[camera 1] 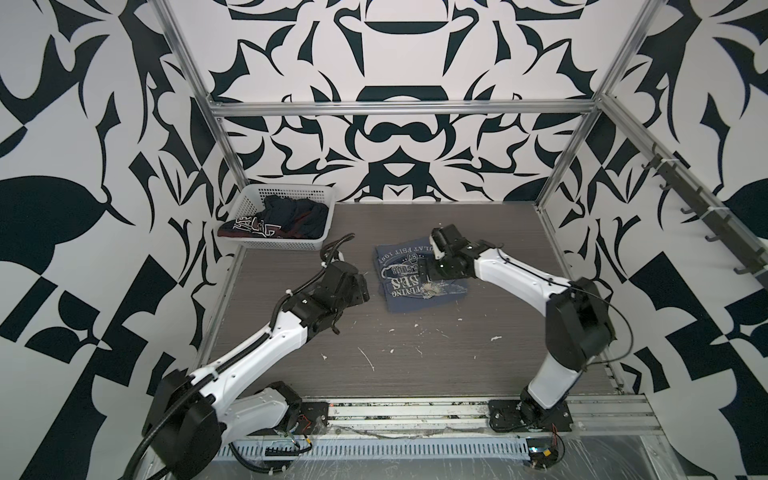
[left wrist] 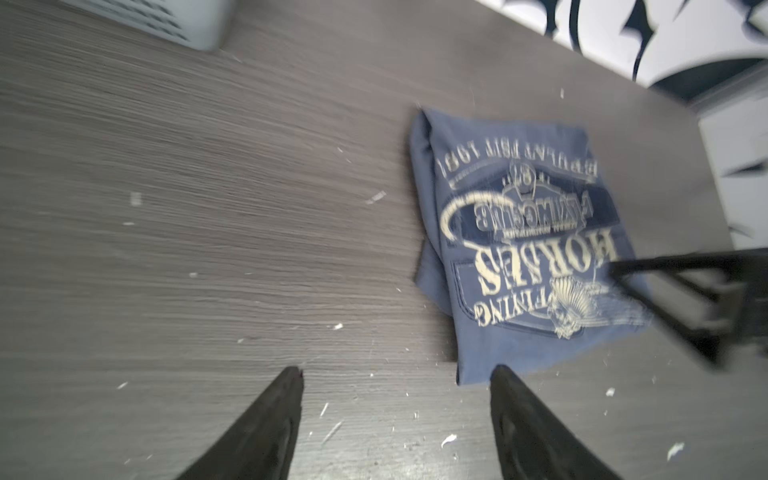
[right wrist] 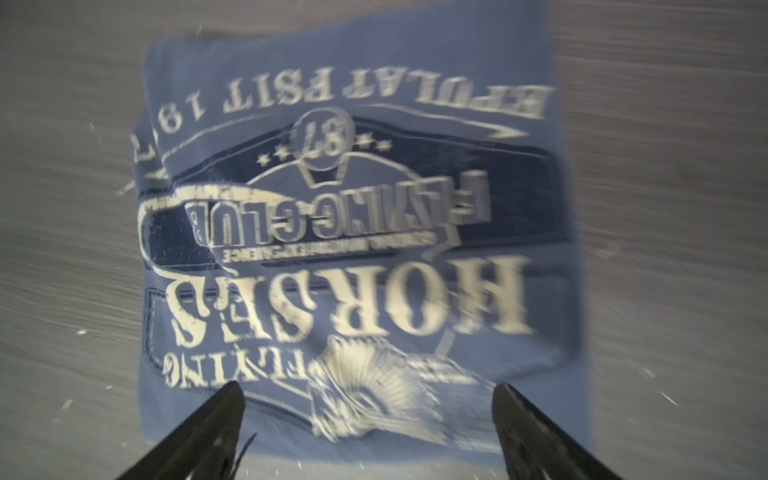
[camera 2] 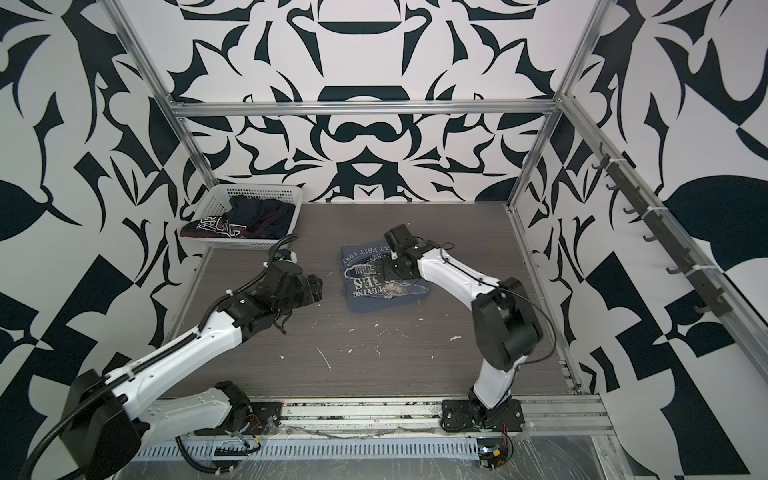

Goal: Fold and stack the tank tops
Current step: 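Carry the blue shirt to the far table corner with the right gripper and release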

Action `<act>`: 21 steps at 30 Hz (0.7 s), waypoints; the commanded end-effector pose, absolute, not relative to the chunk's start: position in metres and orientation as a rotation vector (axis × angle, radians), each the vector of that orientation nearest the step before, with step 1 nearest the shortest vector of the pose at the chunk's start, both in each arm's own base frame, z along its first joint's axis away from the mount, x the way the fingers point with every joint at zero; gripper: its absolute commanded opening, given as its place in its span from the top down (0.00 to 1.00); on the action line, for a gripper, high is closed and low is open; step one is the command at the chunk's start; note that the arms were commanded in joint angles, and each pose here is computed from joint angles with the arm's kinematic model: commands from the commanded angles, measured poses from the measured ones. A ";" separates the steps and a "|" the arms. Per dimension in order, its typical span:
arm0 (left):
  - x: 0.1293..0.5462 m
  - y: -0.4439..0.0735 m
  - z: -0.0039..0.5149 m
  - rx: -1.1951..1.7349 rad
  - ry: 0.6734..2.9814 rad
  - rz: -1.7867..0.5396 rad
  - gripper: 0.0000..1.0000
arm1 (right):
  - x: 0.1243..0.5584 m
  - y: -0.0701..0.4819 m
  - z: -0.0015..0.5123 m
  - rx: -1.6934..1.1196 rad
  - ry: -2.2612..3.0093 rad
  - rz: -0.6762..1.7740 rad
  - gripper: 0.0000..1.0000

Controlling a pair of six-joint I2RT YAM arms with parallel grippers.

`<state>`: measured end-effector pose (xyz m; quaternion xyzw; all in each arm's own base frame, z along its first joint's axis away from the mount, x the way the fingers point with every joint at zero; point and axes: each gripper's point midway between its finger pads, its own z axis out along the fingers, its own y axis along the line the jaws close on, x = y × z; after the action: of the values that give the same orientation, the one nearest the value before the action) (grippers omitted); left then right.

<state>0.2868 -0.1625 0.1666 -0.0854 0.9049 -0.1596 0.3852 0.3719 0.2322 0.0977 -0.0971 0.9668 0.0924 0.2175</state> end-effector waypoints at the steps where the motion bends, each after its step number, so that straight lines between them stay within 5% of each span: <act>1: 0.281 -0.129 0.166 -0.293 2.269 -0.280 0.21 | 0.373 0.248 0.086 -0.392 2.705 0.130 0.03; 10: 0.274 -0.110 0.160 -0.327 2.268 -0.239 0.18 | 0.395 0.239 0.039 -0.396 2.831 0.053 0.03; 21: 0.277 -0.094 0.157 -0.347 2.261 -0.192 0.16 | 0.472 0.076 0.042 -0.166 2.808 -0.106 0.06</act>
<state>0.2787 -0.1042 0.1605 -0.1353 0.8968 -0.0942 0.4106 0.4565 0.1246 0.0350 -0.0595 0.9858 0.0049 0.1571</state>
